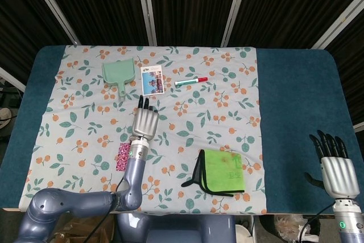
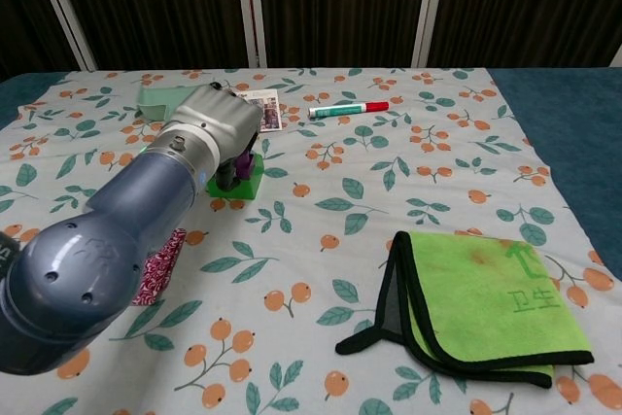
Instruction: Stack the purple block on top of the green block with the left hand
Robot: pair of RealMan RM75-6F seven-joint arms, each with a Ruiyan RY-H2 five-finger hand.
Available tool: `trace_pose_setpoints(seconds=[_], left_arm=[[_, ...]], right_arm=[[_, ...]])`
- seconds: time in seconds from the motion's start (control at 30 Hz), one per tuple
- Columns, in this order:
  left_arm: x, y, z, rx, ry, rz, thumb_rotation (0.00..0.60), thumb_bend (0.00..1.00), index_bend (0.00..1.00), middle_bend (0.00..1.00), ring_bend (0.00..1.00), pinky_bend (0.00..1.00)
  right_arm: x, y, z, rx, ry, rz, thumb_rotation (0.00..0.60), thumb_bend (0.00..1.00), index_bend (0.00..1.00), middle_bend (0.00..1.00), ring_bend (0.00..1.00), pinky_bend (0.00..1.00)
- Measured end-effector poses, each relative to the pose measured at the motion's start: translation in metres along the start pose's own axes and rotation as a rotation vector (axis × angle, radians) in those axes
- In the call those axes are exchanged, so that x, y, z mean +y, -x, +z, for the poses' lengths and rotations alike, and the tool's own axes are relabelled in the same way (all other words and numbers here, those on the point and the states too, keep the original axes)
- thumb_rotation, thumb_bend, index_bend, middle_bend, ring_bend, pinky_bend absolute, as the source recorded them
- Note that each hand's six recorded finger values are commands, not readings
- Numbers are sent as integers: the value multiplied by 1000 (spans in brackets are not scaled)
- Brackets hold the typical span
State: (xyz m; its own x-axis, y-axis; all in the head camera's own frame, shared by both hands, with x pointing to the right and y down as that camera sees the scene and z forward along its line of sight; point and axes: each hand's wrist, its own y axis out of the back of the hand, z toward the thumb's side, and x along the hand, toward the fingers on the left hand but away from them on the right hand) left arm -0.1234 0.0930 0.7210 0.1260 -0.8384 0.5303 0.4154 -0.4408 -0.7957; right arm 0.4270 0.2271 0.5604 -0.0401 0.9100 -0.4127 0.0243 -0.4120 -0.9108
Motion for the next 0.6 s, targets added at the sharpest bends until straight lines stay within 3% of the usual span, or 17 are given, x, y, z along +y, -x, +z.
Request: trace_pose_setpoints(seconds=[0.37,0.6], left_arm=[[7,4,-5,-14,-19,-10,600,424,226,99,0,0],[16,14,-15,-60,26,12,600,424,109,49,0,0]], right_arm=[[0,0,1,2,2,1,600,167,101,46,7,55],[1,0,0,-3,7,0,600,168,101,46,7,54]])
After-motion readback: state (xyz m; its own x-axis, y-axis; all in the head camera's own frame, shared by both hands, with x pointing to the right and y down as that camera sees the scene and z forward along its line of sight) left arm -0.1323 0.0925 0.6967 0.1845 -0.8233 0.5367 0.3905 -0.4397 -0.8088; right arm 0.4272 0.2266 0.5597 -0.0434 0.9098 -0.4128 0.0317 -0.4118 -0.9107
